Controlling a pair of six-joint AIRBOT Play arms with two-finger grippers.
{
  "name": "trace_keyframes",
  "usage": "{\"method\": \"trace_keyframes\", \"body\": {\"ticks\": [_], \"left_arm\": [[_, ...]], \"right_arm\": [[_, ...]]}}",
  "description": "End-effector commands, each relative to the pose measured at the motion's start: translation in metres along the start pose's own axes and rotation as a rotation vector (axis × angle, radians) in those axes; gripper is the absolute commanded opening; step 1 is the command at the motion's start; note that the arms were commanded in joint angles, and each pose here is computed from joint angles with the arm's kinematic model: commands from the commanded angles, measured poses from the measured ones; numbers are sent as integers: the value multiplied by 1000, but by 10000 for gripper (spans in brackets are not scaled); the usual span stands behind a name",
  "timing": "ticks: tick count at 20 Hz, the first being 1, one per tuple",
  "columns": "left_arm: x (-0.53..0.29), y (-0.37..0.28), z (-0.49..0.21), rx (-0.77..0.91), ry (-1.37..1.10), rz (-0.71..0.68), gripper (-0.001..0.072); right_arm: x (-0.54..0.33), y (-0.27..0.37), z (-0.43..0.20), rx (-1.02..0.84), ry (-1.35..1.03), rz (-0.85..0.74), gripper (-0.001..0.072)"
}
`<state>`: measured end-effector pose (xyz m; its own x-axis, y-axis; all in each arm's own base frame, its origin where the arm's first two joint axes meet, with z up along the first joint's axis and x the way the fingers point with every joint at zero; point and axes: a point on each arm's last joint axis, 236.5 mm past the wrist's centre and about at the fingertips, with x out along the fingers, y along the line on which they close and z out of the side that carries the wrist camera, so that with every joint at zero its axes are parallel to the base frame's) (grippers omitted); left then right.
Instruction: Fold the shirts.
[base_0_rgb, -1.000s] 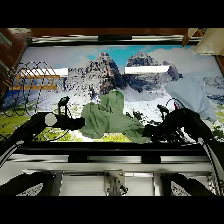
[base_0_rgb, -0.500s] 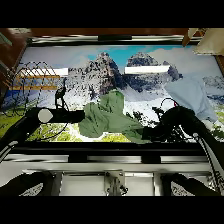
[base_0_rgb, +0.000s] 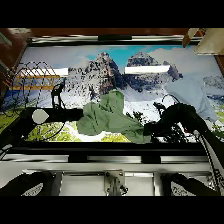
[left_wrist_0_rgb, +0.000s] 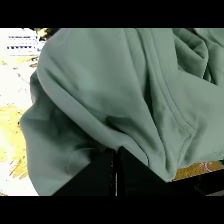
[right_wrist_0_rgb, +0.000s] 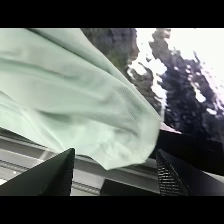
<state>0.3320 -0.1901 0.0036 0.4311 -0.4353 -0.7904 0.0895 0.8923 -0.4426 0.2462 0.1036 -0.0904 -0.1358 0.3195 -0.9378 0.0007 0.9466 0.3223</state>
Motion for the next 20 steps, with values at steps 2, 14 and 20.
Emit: {"method": "trace_keyframes", "body": {"ticks": [2, 14, 20], "left_arm": [[-3, -2, 4, 0, -18, -6, 29], [-246, -141, 162, 411, -665, -190, 29], [-565, -221, 141, 480, -1297, -443, 29]], "right_arm": [[18, 4, 0, 1, 38, 2, 624], [-234, 66, 51, -547, -601, -206, 72], [-574, 139, -97, -556, -1719, -271, 72]]}}
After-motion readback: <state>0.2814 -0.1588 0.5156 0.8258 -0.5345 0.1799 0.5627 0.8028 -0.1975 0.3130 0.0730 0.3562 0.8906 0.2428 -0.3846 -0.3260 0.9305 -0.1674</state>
